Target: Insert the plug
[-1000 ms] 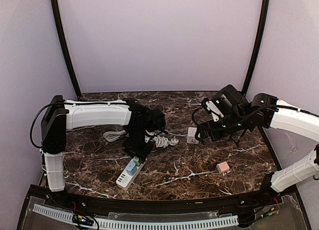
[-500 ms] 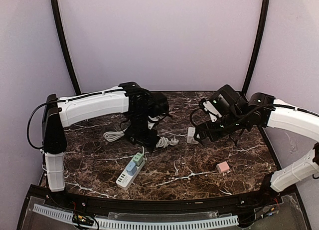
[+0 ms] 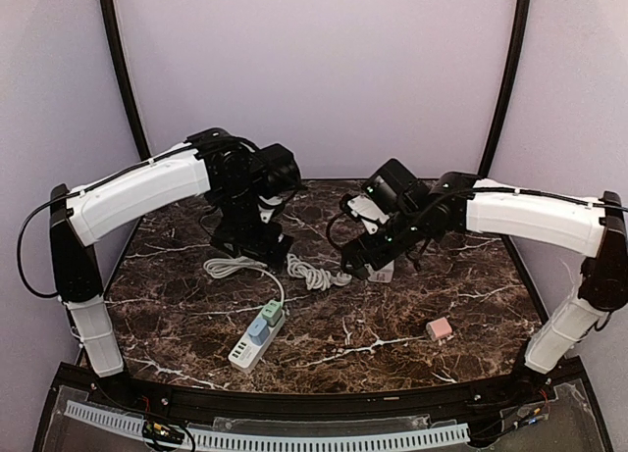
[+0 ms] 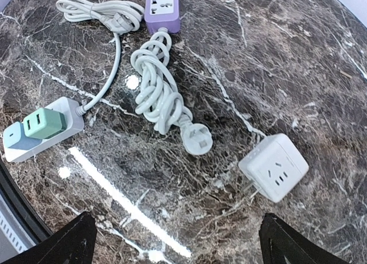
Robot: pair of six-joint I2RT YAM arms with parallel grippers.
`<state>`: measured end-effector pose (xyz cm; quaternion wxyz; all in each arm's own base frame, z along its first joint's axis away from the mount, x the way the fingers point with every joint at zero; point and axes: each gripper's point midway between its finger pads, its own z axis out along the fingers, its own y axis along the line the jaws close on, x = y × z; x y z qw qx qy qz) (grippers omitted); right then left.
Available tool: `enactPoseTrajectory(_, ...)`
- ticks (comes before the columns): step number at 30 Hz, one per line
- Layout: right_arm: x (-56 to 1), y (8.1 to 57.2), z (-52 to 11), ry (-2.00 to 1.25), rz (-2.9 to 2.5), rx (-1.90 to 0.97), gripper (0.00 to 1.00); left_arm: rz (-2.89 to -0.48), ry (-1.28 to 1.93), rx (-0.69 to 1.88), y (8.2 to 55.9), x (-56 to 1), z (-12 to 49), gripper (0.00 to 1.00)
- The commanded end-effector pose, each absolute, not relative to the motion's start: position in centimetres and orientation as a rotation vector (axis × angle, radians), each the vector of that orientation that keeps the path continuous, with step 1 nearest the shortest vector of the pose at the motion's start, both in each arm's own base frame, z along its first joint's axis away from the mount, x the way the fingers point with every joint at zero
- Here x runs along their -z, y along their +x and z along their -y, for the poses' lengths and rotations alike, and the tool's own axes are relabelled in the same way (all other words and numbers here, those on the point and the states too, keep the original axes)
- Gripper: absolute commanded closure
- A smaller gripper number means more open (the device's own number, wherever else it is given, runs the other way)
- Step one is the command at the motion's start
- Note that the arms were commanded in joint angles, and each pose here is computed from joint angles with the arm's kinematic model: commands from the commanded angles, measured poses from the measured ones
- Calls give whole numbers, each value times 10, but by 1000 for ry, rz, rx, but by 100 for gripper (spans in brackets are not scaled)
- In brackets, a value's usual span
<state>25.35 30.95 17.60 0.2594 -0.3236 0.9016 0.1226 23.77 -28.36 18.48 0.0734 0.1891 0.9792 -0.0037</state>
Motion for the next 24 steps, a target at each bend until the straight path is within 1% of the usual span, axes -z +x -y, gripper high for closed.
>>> enactPoseTrajectory(1, -176, 272, -344, -951, -2385, -400, 1, -2924, 475, -36, 235, -209, 248, 1)
enactPoseTrajectory(8, -142, 292, -378, -1040, -2413, -385, 1, -2915, 372, 14, 234, -219, 223, 1)
enactPoseTrajectory(19, -87, 319, -409, -1123, -2461, -310, 1, -2929, 297, 29, 232, -216, 198, 1)
enactPoseTrajectory(24, -63, 326, -420, -1150, -2492, -295, 8, -2932, 282, 33, 232, -215, 190, 1)
